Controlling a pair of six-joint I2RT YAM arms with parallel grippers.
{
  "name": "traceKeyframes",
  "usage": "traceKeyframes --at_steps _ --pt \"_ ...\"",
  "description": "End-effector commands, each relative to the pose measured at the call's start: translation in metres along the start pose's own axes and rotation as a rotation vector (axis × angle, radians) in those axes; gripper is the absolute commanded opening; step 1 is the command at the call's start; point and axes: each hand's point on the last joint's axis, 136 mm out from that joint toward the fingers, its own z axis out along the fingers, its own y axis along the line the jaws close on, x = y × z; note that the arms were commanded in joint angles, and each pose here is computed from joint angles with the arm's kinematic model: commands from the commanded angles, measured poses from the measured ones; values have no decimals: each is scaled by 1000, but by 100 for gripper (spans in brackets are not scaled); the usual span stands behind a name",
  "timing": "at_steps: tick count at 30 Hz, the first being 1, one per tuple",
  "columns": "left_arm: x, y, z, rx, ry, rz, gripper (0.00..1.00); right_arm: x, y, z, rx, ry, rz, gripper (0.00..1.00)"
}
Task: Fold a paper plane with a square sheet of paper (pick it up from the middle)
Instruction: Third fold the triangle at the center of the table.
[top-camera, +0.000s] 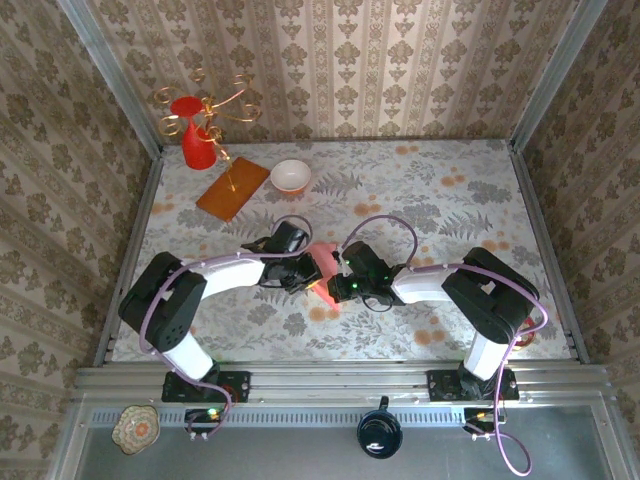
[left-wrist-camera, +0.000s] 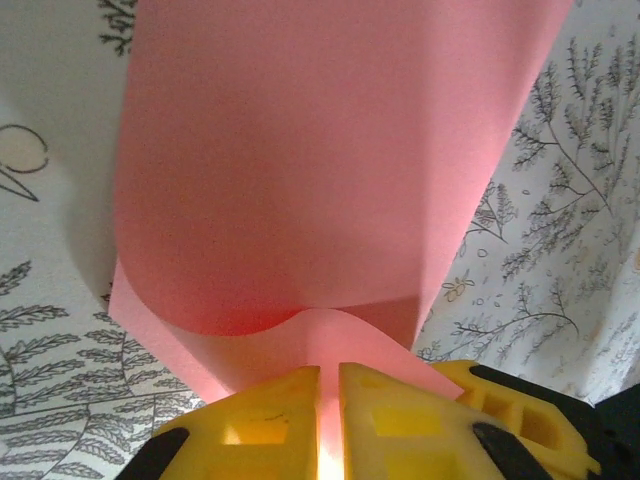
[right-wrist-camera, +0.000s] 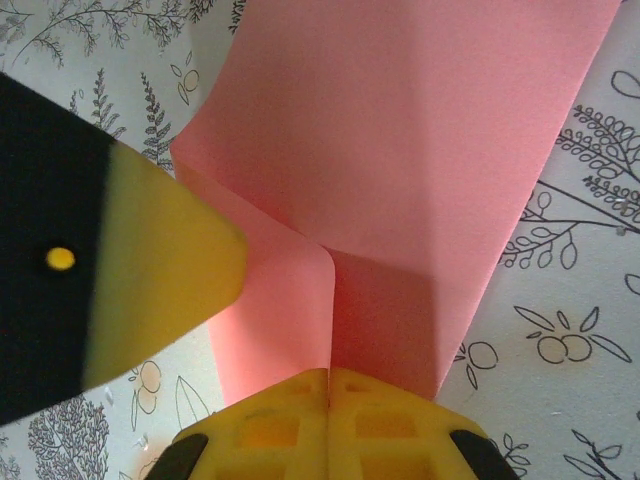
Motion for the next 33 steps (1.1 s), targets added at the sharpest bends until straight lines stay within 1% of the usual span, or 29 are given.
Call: traceKeyframes --at_steps 1,14,23,28,30,33 --pt "-3 -6 1 8 -21 -21 14 14 -8 6 26 66 29 0" --pt "5 19 4 -52 -23 -74 14 17 -12 6 48 73 32 0" --pt "7 28 7 -80 -23 -79 13 19 -15 7 58 79 39 0" --pt "9 40 12 -111 -14 -89 13 17 -14 6 57 77 45 1" --pt "10 45 13 -124 -14 -92 13 14 -12 3 54 69 47 6" --pt "8 52 14 -138 -17 -98 12 4 -9 -5 64 47 63 19"
